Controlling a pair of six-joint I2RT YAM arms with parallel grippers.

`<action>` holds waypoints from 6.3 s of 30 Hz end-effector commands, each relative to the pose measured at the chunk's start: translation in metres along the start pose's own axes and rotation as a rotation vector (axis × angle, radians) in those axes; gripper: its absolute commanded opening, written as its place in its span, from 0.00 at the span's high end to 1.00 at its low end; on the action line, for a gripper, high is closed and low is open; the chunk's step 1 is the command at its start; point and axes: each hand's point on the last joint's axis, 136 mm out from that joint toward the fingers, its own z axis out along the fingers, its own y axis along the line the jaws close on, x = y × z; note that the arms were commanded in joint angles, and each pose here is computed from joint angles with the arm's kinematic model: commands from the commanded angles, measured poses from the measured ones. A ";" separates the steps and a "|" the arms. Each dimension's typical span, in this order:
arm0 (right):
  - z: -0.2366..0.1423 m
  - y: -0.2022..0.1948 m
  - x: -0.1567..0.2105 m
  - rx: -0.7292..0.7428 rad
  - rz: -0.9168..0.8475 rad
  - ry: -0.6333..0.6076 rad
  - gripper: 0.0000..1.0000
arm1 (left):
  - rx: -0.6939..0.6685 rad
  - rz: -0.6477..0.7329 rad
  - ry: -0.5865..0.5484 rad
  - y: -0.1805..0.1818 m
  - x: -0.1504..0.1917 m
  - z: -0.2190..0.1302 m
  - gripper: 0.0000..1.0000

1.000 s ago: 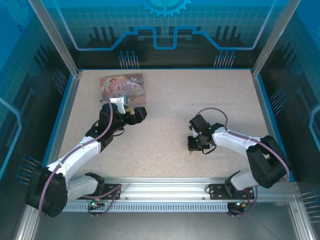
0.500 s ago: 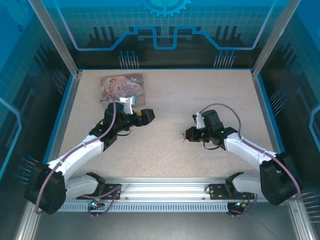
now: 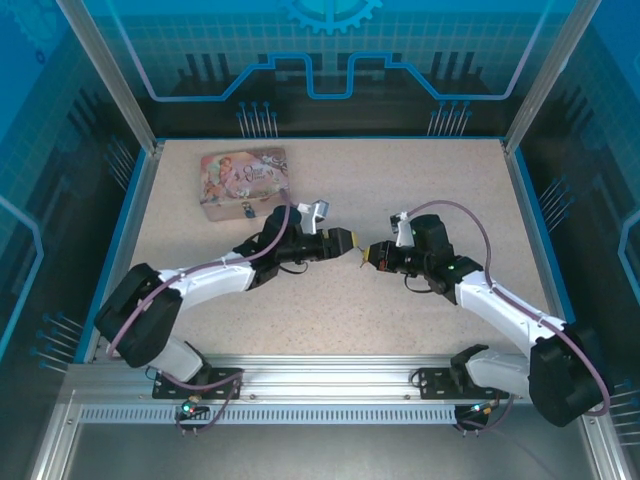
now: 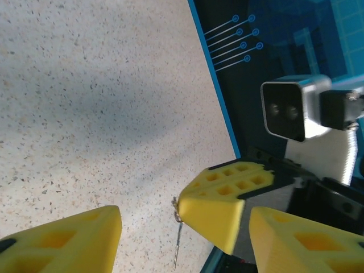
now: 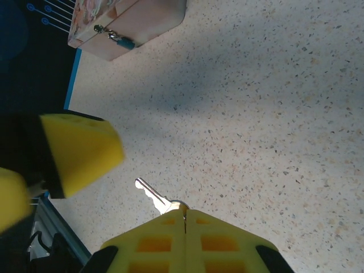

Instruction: Unlock the padlock with the key

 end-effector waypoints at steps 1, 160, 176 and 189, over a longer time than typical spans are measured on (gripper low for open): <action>-0.003 0.005 -0.004 -0.030 0.024 -0.020 1.00 | 0.095 -0.013 0.002 -0.024 -0.007 0.012 0.45; -0.116 0.198 -0.065 -0.800 -0.742 -0.189 0.74 | 0.417 0.869 0.122 -0.192 -0.049 -0.104 1.00; -0.113 0.195 -0.058 -0.796 -0.748 -0.162 0.98 | 0.410 0.883 0.104 -0.194 -0.051 -0.105 1.00; -0.114 0.184 -0.057 -0.713 -0.753 -0.163 1.00 | 0.399 0.862 -0.060 -0.198 -0.078 -0.137 0.73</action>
